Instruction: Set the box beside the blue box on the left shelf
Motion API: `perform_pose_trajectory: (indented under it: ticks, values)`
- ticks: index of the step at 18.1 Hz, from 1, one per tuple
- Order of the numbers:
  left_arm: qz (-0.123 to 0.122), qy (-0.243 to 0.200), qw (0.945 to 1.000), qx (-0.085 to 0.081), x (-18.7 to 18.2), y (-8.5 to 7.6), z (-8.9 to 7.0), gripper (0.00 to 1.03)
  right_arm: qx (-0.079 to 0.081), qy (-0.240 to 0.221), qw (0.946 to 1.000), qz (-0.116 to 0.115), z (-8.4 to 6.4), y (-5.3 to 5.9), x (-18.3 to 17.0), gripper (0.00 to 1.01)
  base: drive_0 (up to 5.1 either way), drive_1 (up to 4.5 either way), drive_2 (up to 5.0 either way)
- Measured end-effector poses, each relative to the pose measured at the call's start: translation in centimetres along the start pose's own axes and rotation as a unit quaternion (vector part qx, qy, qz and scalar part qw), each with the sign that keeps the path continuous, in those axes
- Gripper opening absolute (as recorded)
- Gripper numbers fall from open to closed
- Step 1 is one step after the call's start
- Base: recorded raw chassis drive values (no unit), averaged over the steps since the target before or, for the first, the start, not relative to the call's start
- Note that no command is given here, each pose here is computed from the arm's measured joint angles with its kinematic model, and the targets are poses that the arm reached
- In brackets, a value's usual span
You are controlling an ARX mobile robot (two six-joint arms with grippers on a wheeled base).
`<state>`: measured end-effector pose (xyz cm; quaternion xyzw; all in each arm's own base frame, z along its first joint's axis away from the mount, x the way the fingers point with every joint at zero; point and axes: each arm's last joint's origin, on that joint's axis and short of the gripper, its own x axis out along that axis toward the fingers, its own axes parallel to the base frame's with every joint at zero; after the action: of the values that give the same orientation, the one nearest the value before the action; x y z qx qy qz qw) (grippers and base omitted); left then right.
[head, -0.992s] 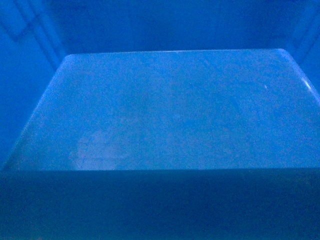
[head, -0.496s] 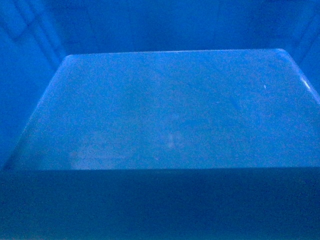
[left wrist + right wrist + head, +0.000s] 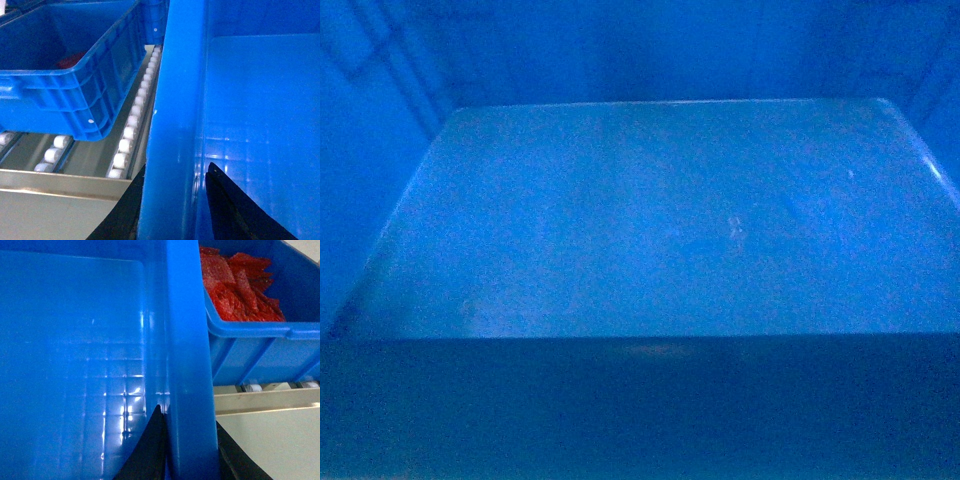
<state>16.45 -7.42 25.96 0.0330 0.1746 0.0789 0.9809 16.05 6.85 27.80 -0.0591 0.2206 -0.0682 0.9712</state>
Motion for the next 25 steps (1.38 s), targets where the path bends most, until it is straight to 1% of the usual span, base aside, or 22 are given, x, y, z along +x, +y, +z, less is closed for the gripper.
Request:
perform_pose_trajectory:
  ticks: [10,12,25]
  values:
    - [0.0,0.0,1.0,0.0,0.01,-0.01,-0.01,0.3,0.001,-0.002,1.0,0.0,0.05,0.01,-0.01,0.12,0.0,0.0,0.0]
    - [0.0,0.002,1.0,0.002,0.07,-0.05,-0.05,0.3,-0.001,0.002,1.0,0.001,-0.01,0.09,0.13,0.12,0.0,0.0,0.0]
    - [0.0,0.001,1.0,0.001,0.07,-0.05,-0.03,0.3,0.0,0.0,1.0,0.001,0.01,0.01,0.01,0.12,0.0,0.0,0.0]
